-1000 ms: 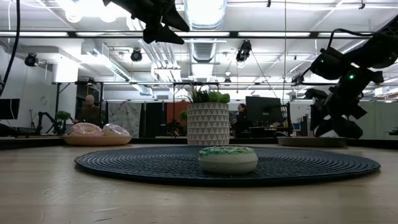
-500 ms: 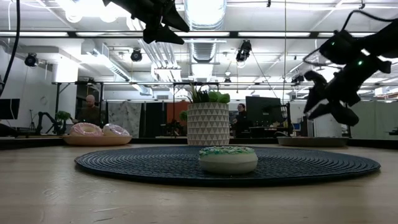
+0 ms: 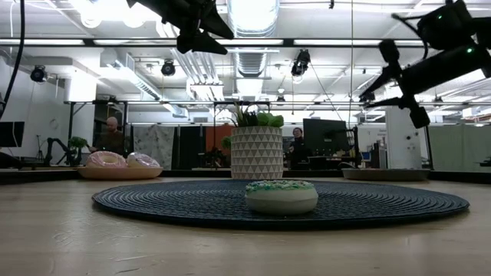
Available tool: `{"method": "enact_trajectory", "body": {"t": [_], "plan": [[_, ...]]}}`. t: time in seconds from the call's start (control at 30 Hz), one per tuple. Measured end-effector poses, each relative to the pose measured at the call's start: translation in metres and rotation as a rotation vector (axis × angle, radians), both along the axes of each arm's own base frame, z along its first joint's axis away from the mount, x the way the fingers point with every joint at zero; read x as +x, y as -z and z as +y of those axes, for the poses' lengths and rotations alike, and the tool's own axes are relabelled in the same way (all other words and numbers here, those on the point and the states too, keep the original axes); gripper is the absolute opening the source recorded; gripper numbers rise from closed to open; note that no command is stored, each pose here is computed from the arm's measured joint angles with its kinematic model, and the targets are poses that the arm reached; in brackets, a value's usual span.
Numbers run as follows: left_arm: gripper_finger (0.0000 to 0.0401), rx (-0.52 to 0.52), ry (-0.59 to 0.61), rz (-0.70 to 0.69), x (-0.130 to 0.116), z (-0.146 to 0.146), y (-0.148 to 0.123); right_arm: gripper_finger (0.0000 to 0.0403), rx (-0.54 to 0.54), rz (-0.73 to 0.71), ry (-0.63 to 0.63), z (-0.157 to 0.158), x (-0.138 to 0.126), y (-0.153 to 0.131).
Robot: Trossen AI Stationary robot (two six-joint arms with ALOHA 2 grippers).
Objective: Pick & Place donuts
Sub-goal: Put the small green donut on the gray plate
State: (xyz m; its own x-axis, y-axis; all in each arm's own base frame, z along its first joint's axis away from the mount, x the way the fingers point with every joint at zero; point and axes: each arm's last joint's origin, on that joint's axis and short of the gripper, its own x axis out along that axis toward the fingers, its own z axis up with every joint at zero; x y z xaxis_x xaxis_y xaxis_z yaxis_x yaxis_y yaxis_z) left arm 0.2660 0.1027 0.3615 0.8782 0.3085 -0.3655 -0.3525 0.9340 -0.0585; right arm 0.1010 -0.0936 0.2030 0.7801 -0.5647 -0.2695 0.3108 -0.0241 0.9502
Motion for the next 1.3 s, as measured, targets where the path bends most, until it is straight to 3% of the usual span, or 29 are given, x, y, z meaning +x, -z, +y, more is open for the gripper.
{"method": "enact_trajectory", "body": {"t": [0.47,0.7,0.97,1.3], "plan": [[0.0271,0.0,0.012,0.034,-0.001,-0.001,0.003,0.0109,-0.253,-0.096,-0.342,0.02,0.003,-0.021],[0.0271,-0.066,0.059,0.054,-0.001,-0.006,0.007,0.0104,-0.269,-0.247,-0.492,0.029,0.008,-0.034],[0.0271,-0.095,0.133,0.075,0.003,-0.023,0.009,0.0105,-0.299,-0.311,-0.576,0.037,0.01,-0.049],[0.0271,-0.207,0.078,0.044,0.003,-0.023,0.009,0.0105,-0.502,-0.36,-0.647,0.046,0.014,-0.105]]}}
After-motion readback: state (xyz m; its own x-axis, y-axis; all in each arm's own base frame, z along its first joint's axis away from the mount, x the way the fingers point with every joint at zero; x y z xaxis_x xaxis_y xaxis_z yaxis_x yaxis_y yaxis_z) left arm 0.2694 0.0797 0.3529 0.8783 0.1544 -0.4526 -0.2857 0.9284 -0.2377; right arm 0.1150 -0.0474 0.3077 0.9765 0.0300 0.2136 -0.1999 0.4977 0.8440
